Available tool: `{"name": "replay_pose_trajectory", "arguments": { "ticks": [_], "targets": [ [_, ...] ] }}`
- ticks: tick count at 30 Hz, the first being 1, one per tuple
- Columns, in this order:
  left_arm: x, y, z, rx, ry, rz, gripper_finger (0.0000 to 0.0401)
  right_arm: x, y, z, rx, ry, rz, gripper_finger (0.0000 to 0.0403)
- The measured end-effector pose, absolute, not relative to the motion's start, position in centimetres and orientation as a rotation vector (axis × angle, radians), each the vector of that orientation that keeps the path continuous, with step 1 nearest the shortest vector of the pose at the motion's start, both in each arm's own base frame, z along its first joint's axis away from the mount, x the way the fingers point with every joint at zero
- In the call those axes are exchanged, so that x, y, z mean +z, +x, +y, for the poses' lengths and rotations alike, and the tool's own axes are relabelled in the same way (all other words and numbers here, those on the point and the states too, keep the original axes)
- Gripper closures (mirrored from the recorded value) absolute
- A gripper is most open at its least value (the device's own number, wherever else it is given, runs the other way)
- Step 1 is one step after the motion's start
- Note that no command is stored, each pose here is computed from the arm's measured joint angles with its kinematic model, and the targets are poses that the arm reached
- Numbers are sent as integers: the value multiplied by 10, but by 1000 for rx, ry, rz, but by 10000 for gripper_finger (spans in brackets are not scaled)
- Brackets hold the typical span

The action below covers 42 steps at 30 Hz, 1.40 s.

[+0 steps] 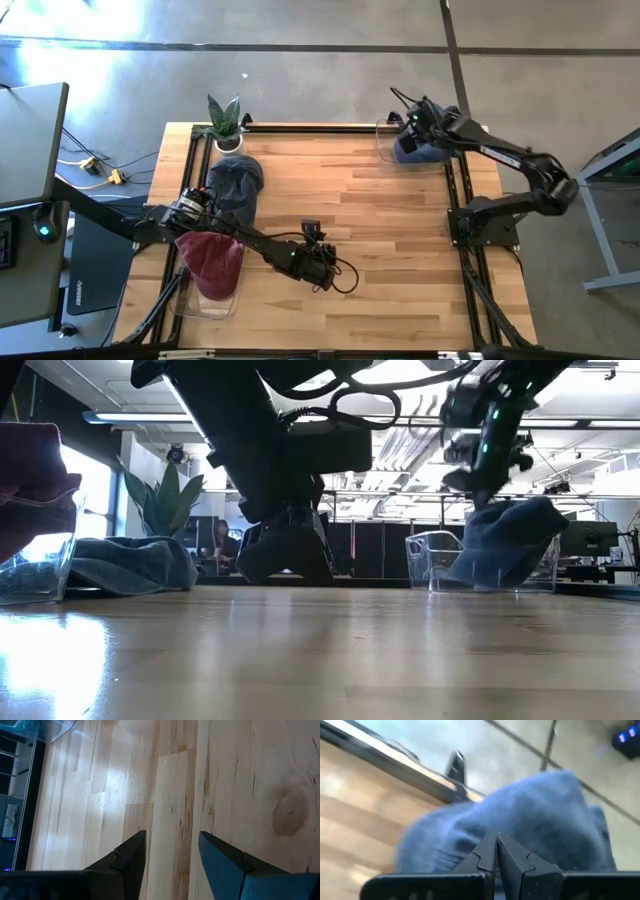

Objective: Pick & Place hat
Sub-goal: Put the top dark blue cap into the top transparent bin, then put the dark blue cap into the top transparent bin

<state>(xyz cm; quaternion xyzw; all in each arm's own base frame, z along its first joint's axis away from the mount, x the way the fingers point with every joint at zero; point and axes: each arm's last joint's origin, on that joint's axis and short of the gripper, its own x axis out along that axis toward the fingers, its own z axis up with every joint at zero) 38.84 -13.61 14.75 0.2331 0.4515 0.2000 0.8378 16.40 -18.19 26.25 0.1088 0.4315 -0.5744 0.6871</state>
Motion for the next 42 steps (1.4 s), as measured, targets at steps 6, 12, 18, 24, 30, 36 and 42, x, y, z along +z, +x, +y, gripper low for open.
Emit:
{"name": "replay_pose_trajectory", "arguments": {
  "ticks": [6,12,18,24,30,36,42],
  "targets": [
    [148,388,-136,424,494,955,226,285,178,-126,-1089,137,825,398],
    [147,388,-136,426,498,958,226,253,186,-63,-795,128,743,397],
    [151,378,-134,461,553,1009,226,197,189,-9,-482,184,639,399],
    [188,354,-134,500,547,1015,227,170,193,38,-219,209,496,401],
    [246,322,-133,415,390,1019,227,159,197,66,-135,167,479,401],
    [303,275,-104,518,141,1140,227,151,203,77,-134,130,454,395],
    [311,245,-41,816,-87,1315,242,152,206,77,-124,138,432,399]
  ]
}}
